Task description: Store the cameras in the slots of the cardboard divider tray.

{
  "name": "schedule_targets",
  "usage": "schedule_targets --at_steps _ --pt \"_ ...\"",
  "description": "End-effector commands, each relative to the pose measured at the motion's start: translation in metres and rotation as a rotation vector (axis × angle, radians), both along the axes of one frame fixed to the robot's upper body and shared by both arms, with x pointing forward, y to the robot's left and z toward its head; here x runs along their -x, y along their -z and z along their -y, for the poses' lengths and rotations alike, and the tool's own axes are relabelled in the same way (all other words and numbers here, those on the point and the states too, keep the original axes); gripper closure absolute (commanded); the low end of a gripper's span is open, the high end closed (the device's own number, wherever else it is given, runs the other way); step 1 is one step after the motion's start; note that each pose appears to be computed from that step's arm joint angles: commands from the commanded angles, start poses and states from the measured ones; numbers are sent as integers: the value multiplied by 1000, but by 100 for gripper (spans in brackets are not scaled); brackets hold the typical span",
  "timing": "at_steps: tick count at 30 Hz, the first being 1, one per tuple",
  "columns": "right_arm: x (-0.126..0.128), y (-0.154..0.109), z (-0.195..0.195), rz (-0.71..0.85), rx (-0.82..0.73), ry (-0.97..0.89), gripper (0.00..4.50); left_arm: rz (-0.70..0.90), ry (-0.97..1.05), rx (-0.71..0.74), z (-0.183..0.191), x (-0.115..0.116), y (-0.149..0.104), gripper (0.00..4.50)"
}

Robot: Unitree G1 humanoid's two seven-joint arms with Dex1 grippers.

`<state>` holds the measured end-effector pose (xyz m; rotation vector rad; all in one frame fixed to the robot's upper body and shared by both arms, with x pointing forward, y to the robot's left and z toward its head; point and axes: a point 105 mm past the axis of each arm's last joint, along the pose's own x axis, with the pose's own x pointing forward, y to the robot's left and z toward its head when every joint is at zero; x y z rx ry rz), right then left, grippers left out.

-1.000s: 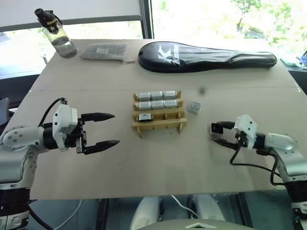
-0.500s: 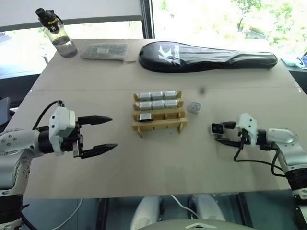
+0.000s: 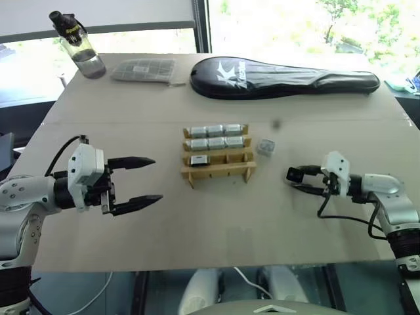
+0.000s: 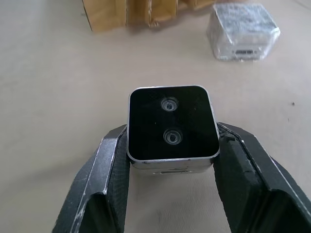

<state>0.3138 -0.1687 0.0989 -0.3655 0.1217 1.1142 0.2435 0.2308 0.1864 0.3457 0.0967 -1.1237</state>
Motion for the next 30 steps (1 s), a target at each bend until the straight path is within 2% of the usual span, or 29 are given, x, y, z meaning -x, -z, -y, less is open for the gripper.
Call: schedule_targets --at_steps 1,4,6,9,12,15,20,25,30 --pt "0 -43 -30 195 -18 -72 260 12 -22 126 18 -8 -18 0" --pt "-1 -81 -73 533 -20 -134 260 -61 -124 177 40 -35 -12 0" --pt "1 -85 -85 618 -9 -159 260 -50 -146 178 50 -46 -12 0" --pt "6 -87 -113 795 55 -235 260 -153 -100 269 78 -56 -11 0" --pt "12 -96 -140 1019 118 -319 260 -241 -13 333 102 -57 -11 0" --pt "12 -98 -154 1159 167 -371 260 -326 69 346 116 -53 -8 0" --pt "16 -109 -169 1295 141 -397 260 -327 104 328 120 -59 -8 0" --pt "12 -97 -165 1273 159 -393 260 -310 124 383 116 -63 -26 0" --pt "9 -94 -161 1256 159 -373 260 -321 133 356 112 -58 -20 0"
